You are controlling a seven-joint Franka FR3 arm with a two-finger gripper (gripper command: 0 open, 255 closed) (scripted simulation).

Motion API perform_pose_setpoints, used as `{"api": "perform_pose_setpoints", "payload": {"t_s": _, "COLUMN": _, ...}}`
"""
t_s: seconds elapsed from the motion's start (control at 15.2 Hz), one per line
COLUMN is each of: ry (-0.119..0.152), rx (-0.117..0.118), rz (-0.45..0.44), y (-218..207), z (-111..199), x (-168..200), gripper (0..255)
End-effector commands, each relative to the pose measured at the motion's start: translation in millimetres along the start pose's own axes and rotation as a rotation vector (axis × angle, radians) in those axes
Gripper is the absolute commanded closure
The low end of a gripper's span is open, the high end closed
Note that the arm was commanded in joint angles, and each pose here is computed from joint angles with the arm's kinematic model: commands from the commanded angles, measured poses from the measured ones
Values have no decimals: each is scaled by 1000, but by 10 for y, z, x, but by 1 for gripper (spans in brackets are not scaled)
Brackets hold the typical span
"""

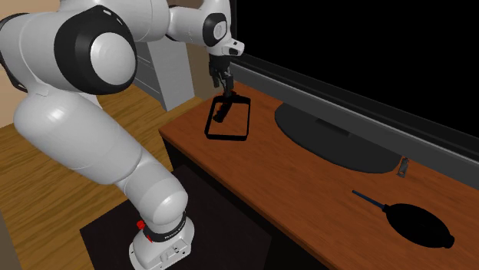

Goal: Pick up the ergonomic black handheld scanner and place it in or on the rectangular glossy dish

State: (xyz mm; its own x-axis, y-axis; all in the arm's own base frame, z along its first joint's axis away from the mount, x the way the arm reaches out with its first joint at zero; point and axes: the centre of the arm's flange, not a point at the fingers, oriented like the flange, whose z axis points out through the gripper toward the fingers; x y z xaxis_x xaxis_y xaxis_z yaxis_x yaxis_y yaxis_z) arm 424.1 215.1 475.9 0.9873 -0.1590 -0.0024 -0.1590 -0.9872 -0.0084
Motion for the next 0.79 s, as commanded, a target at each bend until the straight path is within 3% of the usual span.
{"api": "perform_pose_setpoints", "payload": {"t_s": 0.0, "ry": 0, "rx": 0, "rz": 0, "y": 0, "z": 0, "x": 0, "gripper": 0}}
{"api": "perform_pose_setpoints", "payload": {"t_s": 0.2, "ry": 0, "rx": 0, "rz": 0, "y": 0, "z": 0, "x": 0, "gripper": 0}}
{"api": "perform_pose_setpoints", "payload": {"t_s": 0.46, "ry": 0, "rx": 0, "rz": 0, "y": 0, "z": -501, "x": 0, "gripper": 0}}
{"api": "perform_pose_setpoints", "payload": {"t_s": 0.73, "ry": 0, "rx": 0, "rz": 0, "y": 0, "z": -501, "x": 0, "gripper": 0}}
